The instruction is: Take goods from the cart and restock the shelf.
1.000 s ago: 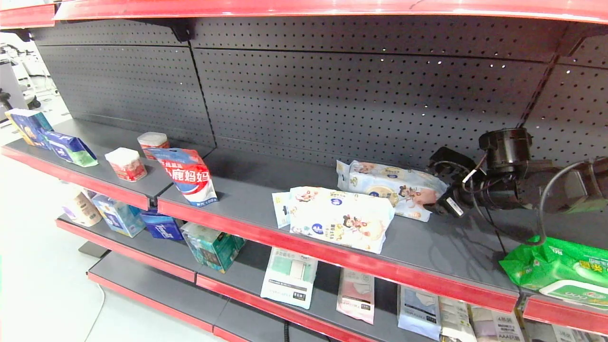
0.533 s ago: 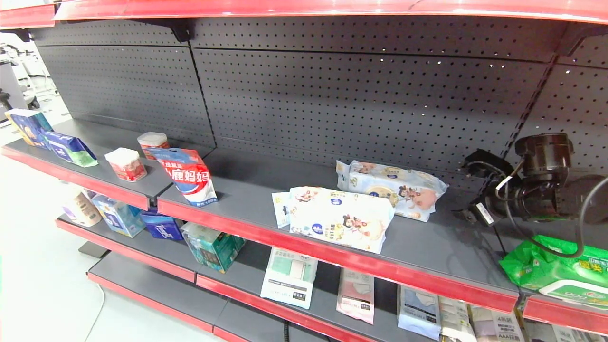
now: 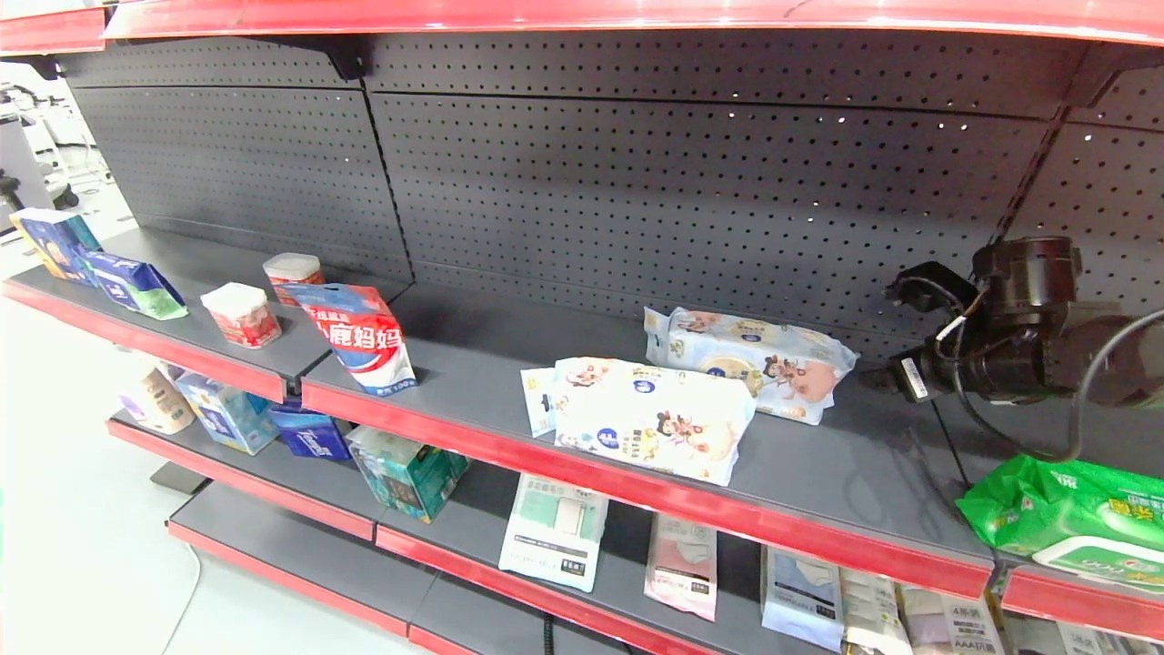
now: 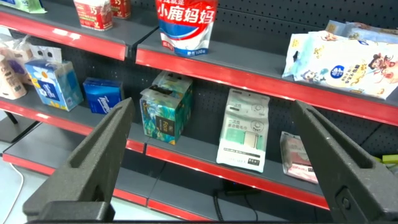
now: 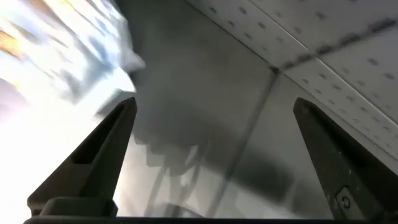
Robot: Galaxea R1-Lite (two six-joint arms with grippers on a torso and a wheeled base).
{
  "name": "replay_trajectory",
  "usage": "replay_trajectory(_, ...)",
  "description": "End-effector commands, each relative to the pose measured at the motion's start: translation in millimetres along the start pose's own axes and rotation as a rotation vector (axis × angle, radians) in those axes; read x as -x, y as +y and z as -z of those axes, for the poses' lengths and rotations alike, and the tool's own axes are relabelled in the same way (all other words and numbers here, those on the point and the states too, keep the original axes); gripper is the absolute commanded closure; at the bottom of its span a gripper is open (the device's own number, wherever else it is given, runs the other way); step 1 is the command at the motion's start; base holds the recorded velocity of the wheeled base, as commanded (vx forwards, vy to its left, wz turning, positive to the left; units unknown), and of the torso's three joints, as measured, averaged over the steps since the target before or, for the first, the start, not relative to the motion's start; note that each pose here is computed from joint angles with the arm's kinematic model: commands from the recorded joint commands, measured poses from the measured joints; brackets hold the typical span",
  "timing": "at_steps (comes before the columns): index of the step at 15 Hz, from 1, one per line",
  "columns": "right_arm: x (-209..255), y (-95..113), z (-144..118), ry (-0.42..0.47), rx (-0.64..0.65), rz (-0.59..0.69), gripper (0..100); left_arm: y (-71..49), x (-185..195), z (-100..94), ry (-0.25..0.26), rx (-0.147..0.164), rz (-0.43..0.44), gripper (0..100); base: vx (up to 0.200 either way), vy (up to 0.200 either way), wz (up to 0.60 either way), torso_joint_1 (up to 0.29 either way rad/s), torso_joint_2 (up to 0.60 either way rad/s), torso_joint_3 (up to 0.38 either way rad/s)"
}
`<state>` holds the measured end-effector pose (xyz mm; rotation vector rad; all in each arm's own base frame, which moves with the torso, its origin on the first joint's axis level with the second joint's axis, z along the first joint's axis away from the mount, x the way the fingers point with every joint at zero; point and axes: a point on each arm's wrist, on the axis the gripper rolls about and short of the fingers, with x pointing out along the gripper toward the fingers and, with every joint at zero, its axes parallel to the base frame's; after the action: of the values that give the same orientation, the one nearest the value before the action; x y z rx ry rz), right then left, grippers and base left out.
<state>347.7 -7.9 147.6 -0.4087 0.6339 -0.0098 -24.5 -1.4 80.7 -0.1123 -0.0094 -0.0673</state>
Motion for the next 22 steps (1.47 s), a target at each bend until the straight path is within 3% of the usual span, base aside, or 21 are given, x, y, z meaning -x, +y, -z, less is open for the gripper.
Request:
replay_trajectory(1,-8,10,-8,-0.015,0.000,-0.021,0,0.0,0,0.0,0.001,0.001,-0.001,0,0.000,0.000,0.00,0.000,0.00,0.000)
replay_trajectory(19,-16,41,-42,-0.107,0.048,-0.074,0,0.0,0,0.0,0.001,0.001,-0.001,0,0.000,0.000,0.00,0.000,0.00,0.000)
replay_trajectory(22,-11,32,-37,-0.093,0.036,-0.050,0,0.0,0,0.0,-0.001,0.001,-0.001,0,0.000,0.000,0.00,0.000,0.00,0.000)
